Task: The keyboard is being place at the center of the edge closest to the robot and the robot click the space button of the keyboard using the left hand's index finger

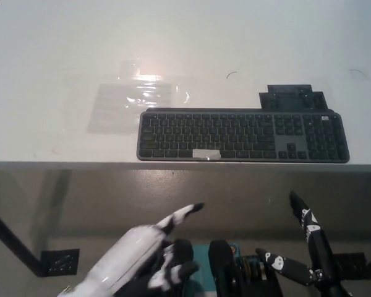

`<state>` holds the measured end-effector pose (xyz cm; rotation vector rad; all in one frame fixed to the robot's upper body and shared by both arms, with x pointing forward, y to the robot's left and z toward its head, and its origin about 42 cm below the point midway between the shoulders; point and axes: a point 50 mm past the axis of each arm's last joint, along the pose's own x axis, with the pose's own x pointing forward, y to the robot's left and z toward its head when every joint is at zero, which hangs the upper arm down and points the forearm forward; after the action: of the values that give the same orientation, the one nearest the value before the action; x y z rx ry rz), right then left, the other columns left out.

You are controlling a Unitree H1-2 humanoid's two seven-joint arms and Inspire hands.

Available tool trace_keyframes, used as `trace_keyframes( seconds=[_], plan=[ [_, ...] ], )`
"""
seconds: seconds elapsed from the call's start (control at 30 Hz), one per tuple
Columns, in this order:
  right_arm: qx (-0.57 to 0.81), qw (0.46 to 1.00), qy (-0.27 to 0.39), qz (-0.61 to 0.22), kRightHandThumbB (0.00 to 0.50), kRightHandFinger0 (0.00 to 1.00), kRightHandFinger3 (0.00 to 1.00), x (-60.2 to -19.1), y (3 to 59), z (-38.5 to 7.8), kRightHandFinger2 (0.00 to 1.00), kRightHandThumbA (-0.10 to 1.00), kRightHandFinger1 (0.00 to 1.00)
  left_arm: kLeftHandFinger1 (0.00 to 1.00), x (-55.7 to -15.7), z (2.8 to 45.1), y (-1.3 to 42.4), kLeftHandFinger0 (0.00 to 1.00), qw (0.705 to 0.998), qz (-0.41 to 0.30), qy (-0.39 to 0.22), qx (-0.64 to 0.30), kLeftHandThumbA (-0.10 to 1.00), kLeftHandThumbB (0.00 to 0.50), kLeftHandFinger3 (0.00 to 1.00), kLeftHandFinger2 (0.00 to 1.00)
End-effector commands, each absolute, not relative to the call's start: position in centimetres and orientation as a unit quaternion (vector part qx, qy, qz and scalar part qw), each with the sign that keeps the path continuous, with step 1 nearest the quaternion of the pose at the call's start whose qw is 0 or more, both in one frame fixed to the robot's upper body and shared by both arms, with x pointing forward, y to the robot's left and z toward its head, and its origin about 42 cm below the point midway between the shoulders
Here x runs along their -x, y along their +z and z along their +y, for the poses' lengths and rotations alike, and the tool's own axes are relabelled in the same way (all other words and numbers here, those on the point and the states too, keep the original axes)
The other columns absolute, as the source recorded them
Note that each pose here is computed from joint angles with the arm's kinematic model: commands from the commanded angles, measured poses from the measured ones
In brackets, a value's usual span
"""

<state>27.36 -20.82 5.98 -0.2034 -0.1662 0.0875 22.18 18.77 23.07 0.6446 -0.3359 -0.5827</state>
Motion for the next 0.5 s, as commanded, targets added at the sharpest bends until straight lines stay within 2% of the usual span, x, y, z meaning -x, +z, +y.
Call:
trace_keyframes(
  seconds=[0.0, 0.03, 0.17, 0.2, 0.27, 0.33, 0.43, 0.47],
  plan=[
    [0.091, 0.986, 0.058, -0.125, 0.31, 1.0, 1.0, -26.9, 6.8, -19.9, 1.0, 1.0, 1.0, 0.83, -19.6, 22.0, 21.5, 0.98, 0.928, -0.211, -0.24, -0.19, 1.0, 0.256, 1.0, 0.91],
    [0.087, 0.987, 0.058, -0.126, 0.303, 1.0, 1.0, -26.7, 6.7, -19.9, 1.0, 1.0, 1.0, 1.0, -19.7, 22.2, 20.0, 1.0, 0.933, -0.198, -0.236, -0.186, 1.0, 0.275, 1.0, 1.0],
    [0.087, 0.987, 0.057, -0.125, 0.303, 1.0, 1.0, -26.7, 6.7, -19.9, 1.0, 1.0, 1.0, 1.0, -19.7, 22.3, 19.8, 1.0, 0.933, -0.2, -0.236, -0.183, 1.0, 0.273, 1.0, 1.0],
    [0.086, 0.987, 0.06, -0.124, 0.28, 1.0, 1.0, -26.3, 6.5, -19.9, 1.0, 1.0, 1.0, 1.0, -20.1, 22.6, 16.6, 1.0, 0.941, -0.166, -0.221, -0.197, 1.0, 0.306, 1.0, 1.0],
    [0.09, 0.986, 0.063, -0.123, 0.277, 1.0, 1.0, -26.1, 6.4, -19.9, 1.0, 1.0, 1.0, 1.0, -20.6, 23.0, 14.7, 1.0, 0.94, -0.168, -0.204, -0.215, 1.0, 0.271, 1.0, 1.0],
    [0.09, 0.986, 0.064, -0.123, 0.276, 1.0, 1.0, -26.1, 6.4, -19.9, 1.0, 1.0, 1.0, 1.0, -20.6, 23.0, 14.5, 1.0, 0.94, -0.171, -0.203, -0.215, 1.0, 0.269, 1.0, 1.0],
    [0.091, 0.986, 0.066, -0.12, 0.277, 1.0, 1.0, -25.7, 6.2, -19.8, 1.0, 1.0, 1.0, 1.0, -22.0, 23.6, 10.9, 1.0, 0.955, -0.14, -0.154, -0.209, 1.0, 0.317, 1.0, 1.0],
    [0.091, 0.986, 0.066, -0.12, 0.277, 1.0, 1.0, -25.7, 6.2, -19.8, 1.0, 1.0, 1.0, 1.0, -22.0, 23.6, 10.8, 1.0, 0.956, -0.14, -0.153, -0.209, 1.0, 0.318, 1.0, 1.0]
  ],
)
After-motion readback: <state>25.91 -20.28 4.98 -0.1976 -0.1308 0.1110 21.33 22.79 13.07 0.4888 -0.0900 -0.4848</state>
